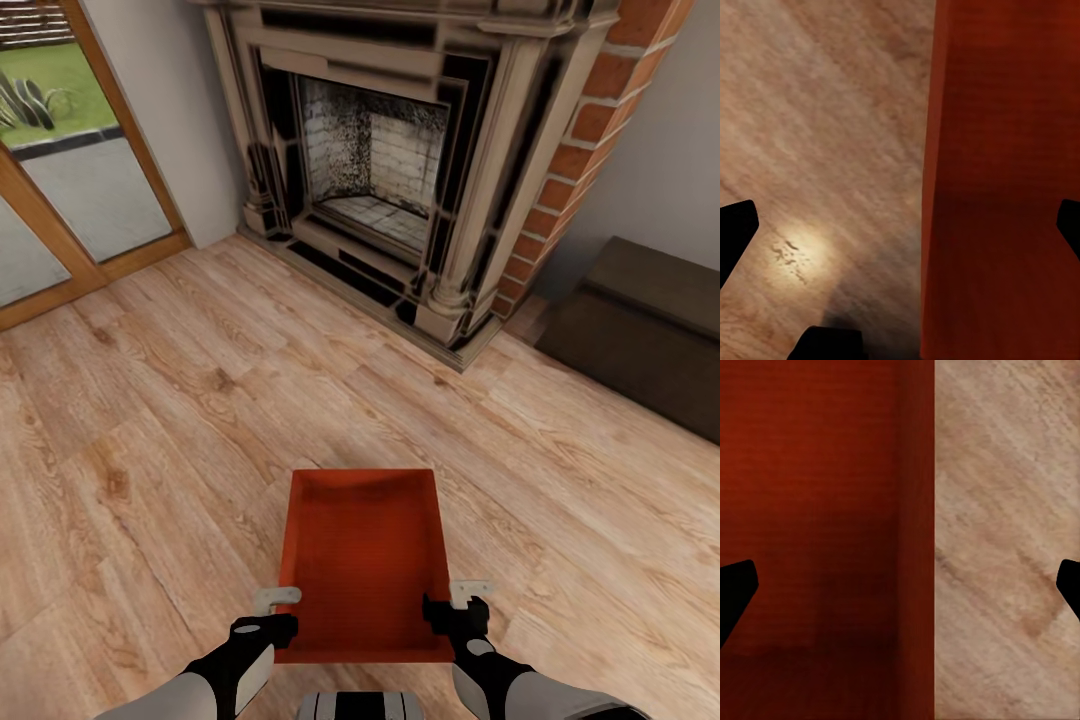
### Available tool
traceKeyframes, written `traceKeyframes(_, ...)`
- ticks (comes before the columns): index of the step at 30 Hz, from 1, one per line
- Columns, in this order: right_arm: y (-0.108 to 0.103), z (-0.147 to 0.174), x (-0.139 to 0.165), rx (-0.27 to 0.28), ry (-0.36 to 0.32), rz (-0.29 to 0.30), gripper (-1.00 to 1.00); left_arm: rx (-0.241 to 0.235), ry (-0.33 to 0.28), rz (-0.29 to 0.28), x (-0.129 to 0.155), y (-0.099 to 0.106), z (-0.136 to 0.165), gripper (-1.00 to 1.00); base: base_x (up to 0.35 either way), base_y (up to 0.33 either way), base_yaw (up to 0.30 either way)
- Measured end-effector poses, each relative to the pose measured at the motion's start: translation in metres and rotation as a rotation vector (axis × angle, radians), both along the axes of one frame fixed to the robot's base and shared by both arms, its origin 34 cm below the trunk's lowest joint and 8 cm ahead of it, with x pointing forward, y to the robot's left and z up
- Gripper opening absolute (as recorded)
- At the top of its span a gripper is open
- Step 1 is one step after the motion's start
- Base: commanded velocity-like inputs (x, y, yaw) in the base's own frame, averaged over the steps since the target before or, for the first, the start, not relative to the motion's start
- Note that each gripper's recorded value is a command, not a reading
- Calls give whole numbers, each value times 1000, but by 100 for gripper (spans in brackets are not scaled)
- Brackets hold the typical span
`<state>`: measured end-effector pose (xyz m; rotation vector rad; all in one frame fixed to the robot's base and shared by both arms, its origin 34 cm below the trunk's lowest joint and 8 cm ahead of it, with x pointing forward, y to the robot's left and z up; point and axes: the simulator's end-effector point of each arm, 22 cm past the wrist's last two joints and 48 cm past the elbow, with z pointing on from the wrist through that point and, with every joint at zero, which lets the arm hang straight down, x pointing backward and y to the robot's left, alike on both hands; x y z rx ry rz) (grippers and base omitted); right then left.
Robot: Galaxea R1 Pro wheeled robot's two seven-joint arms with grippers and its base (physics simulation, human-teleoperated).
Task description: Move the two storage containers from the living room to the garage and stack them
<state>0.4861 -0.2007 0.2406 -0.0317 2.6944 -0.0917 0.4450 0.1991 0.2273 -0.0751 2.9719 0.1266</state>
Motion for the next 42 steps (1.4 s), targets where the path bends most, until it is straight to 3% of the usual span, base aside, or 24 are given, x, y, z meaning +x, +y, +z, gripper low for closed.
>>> traceKeyframes(11, 0, -23, -5, 0, 0, 1, 100, 0, 0, 0, -4, 0, -23, 100, 0, 0, 0)
traceKeyframes(32, 0, -23, -5, 0, 0, 0, 100, 0, 0, 0, -4, 0, -23, 100, 0, 0, 0)
traceKeyframes(38, -33, -25, -6, -41, 2, -8, 100, 0, 0, 0, -4, 0, -23, 100, 0, 0, 0)
traceKeyframes(42, -38, -25, -6, -48, 3, -10, 100, 0, 0, 0, -4, 0, -23, 100, 0, 0, 0)
